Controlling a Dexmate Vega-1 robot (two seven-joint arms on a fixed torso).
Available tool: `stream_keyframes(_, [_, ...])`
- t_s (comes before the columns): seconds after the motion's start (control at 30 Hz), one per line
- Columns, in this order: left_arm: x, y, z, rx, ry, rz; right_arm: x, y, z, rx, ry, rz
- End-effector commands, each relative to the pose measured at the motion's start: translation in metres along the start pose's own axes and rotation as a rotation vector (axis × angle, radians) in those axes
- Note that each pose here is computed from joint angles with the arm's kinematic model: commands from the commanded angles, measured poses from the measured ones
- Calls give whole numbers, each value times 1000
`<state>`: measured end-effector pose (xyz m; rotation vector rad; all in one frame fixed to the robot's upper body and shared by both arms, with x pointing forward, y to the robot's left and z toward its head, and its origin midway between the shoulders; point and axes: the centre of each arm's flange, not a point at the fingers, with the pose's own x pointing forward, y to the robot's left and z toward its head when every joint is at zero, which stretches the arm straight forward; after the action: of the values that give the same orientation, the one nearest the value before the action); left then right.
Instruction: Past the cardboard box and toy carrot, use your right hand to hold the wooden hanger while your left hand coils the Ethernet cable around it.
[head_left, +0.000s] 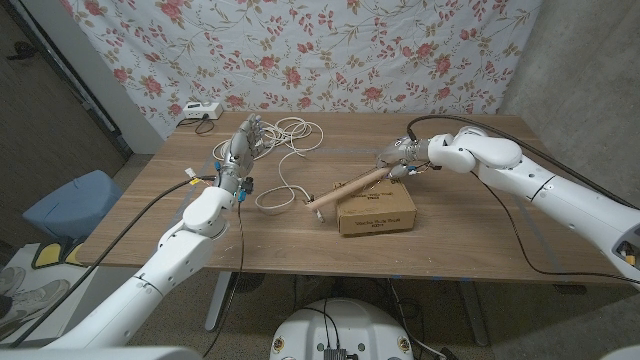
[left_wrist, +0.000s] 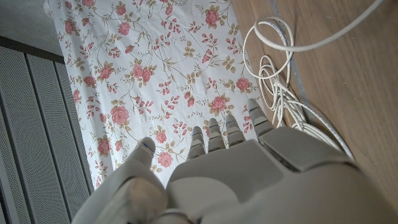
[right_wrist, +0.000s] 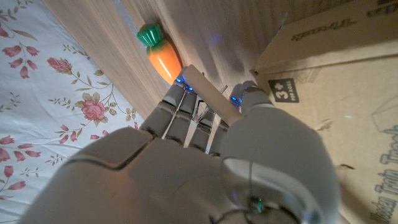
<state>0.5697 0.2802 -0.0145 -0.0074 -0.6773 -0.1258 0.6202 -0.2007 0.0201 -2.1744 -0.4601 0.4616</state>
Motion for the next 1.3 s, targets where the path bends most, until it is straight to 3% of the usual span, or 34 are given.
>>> stream_keyframes(0.03, [7, 0, -2, 2, 14, -17, 1, 10, -7, 211, -2, -32])
stream_keyframes(0.47, [10, 1, 3, 27, 14, -28, -18, -7, -35, 453, 73, -220])
stream_keyframes(0.73, [12, 3, 8, 60, 18, -36, -31, -14, -45, 511, 109, -337])
stream_keyframes(0.87, [13, 3, 12, 94, 24, -47, -37, -18, -48, 514, 138, -342])
stream_keyframes(1.1, [9, 6, 18, 186, 55, -55, -45, -25, -50, 533, 151, -291])
stream_keyframes(1.3, [0, 11, 22, 224, 75, -50, -49, -21, -54, 632, 108, -263])
